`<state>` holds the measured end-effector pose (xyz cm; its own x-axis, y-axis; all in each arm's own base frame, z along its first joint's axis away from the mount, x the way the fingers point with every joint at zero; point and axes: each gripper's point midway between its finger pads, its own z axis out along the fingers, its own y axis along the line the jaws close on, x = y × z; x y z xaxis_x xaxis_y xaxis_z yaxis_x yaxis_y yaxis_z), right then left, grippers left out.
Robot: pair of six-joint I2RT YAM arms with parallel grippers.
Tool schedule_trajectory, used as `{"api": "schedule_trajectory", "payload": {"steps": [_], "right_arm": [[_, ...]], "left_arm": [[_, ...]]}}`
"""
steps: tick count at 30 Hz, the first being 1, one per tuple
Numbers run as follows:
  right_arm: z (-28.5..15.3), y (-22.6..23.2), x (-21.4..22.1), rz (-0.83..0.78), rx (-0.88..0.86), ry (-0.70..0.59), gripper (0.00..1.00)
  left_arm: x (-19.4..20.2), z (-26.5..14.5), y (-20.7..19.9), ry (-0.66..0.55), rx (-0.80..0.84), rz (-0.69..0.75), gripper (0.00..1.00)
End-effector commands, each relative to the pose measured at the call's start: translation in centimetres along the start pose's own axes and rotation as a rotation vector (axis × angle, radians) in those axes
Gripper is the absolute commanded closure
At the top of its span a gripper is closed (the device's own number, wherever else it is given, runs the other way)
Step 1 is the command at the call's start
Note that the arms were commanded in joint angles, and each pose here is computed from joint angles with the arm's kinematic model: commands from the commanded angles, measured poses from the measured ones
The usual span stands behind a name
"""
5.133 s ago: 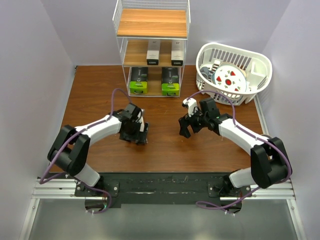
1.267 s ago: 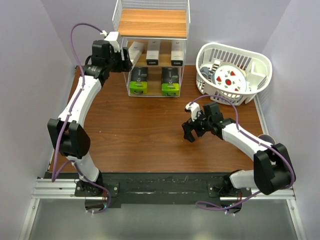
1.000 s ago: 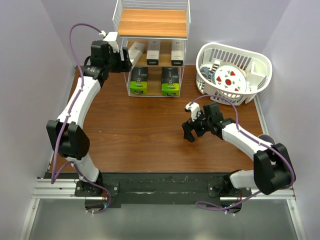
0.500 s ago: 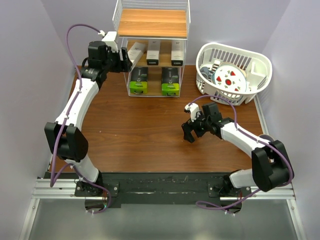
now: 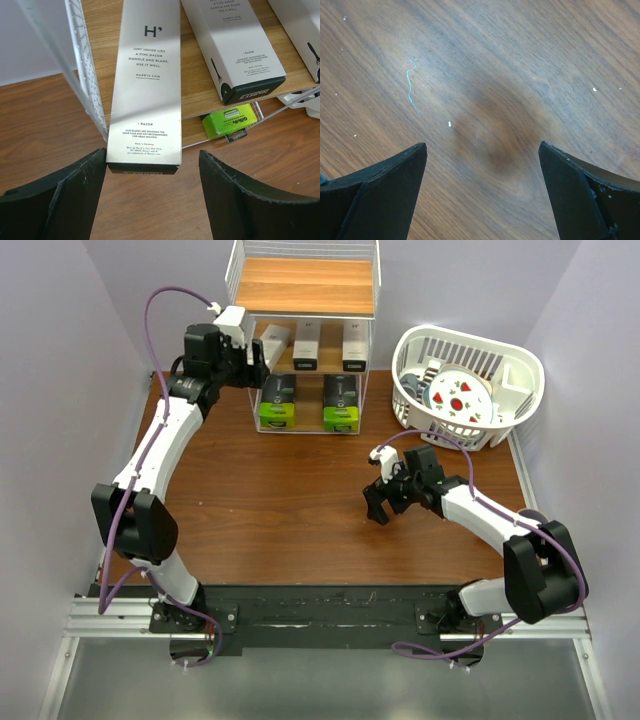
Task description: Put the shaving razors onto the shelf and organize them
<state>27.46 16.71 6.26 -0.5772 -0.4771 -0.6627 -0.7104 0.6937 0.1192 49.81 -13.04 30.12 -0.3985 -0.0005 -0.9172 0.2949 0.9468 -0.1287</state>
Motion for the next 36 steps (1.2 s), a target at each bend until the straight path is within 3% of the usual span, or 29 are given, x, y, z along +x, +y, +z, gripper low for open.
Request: {"api": "schedule_trajectory", "payload": {"steps": [1, 7, 16, 26, 36], "right_arm": [[-0.5, -0.2, -1.1, -0.008, 0.014, -0.052, 0.01], [-0.5, -0.2, -0.9, -0.006, 0.017, -0.053, 0.01], [-0.6, -0.2, -0.6, -0.003, 0.020, -0.053, 0.01], [-0.4, -0.3, -0.6, 0.000, 0.020, -0.052, 0.01], [-0.4, -0.3, -0.5, 0.003, 0.020, -0.046, 0.01]], "left_arm": [[-0.3, 0.3, 0.1, -0.010, -0.034, 0.041, 0.23], [-0.6, 0.4, 0.5, -0.021, -0.069, 0.005, 0.38], [-1.6, 0.5, 1.8, -0.067, -0.160, -0.071, 0.45], [-1.9, 1.5, 3.3, -0.075, -0.250, -0.104, 0.41], [-3.2, 0.1, 1.9, -0.087, -0.207, -0.086, 0.25]]}}
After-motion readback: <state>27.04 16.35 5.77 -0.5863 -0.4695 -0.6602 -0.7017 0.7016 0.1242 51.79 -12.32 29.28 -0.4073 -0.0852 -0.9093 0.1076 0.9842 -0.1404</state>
